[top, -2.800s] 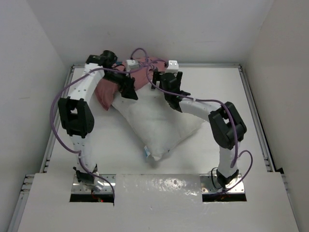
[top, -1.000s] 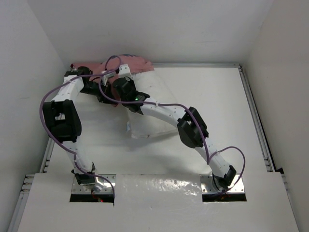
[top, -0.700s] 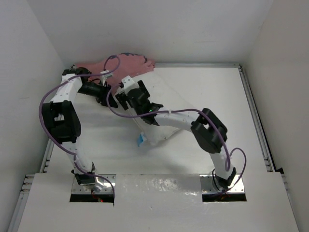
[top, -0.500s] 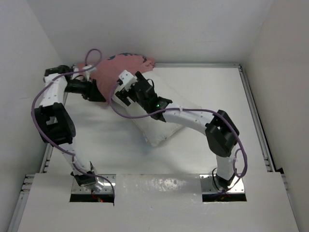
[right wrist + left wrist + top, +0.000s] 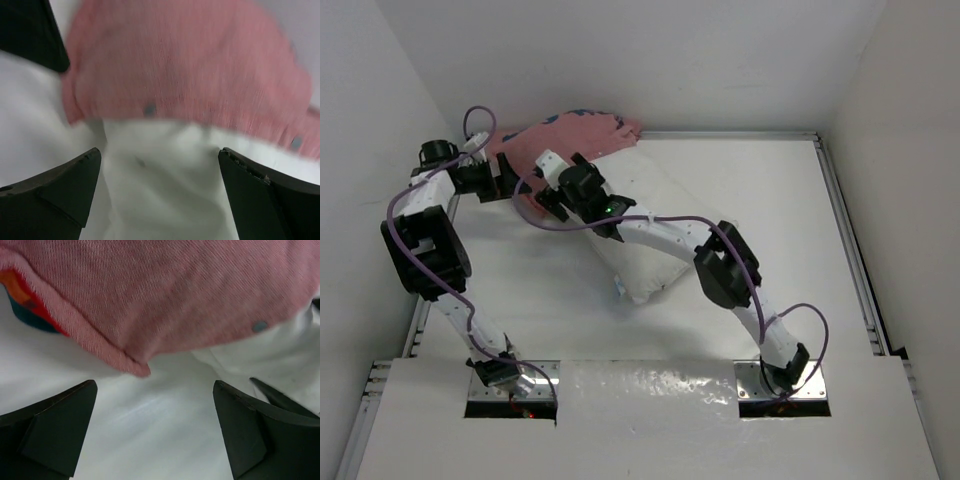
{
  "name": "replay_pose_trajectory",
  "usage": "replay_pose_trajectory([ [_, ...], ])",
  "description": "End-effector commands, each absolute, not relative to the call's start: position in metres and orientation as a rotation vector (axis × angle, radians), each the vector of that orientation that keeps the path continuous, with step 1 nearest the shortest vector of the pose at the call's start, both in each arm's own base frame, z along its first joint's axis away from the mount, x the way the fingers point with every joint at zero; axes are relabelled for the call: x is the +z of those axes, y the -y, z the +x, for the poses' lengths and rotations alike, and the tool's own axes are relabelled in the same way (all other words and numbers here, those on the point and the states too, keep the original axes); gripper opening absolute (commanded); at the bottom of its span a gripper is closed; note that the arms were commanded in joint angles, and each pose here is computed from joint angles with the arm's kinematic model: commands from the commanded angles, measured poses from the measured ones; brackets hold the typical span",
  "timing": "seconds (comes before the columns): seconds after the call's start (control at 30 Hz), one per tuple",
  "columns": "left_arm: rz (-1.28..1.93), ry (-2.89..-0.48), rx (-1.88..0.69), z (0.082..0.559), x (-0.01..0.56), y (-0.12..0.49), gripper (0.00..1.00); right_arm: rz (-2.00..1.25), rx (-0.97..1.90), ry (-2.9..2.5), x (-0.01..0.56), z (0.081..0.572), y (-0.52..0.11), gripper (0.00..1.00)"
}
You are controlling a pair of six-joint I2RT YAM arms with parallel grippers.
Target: Put the pillow into the pillowcase
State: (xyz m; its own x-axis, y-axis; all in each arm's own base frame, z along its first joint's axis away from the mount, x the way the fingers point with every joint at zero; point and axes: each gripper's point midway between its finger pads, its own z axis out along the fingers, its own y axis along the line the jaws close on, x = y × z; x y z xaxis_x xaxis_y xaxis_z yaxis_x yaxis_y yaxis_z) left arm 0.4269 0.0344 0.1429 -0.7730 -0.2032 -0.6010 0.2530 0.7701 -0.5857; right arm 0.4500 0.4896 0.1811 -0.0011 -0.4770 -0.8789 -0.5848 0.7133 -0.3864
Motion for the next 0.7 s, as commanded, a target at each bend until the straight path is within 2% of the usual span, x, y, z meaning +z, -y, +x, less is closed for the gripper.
replay_pose_trajectory([
  [0.0,0.034,-2.209,-0.861,0.463,0.147,-0.020,1.00,-0.657,0.176,-1.620,0.254,0.458,-0.450,0.99],
  [0.1,-0.035,-2.170,-0.912,0.479,0.141,0.002,1.00,-0.613,0.168,-1.672,0.258,0.465,-0.424,0.99],
  [0.3,-0.125,-2.067,-1.072,0.497,0.141,0.032,1.00,-0.585,-0.045,-1.798,0.233,0.468,-0.356,0.99],
  [0.57,-0.109,-1.980,-1.246,0.522,0.140,0.068,1.00,-0.309,-0.115,-1.965,0.207,0.481,-0.259,0.99],
  [0.6,-0.165,-1.989,-1.286,0.525,0.134,0.070,0.97,-0.235,-0.100,-1.995,0.200,0.489,-0.243,0.99],
  [0.63,-0.165,-1.978,-1.308,0.527,0.134,0.071,0.84,-0.214,-0.090,-2.024,0.189,0.491,-0.236,0.98],
  [0.67,-0.169,-1.958,-1.328,0.533,0.134,0.071,0.76,-0.215,-0.079,-2.065,0.171,0.493,-0.233,0.97],
])
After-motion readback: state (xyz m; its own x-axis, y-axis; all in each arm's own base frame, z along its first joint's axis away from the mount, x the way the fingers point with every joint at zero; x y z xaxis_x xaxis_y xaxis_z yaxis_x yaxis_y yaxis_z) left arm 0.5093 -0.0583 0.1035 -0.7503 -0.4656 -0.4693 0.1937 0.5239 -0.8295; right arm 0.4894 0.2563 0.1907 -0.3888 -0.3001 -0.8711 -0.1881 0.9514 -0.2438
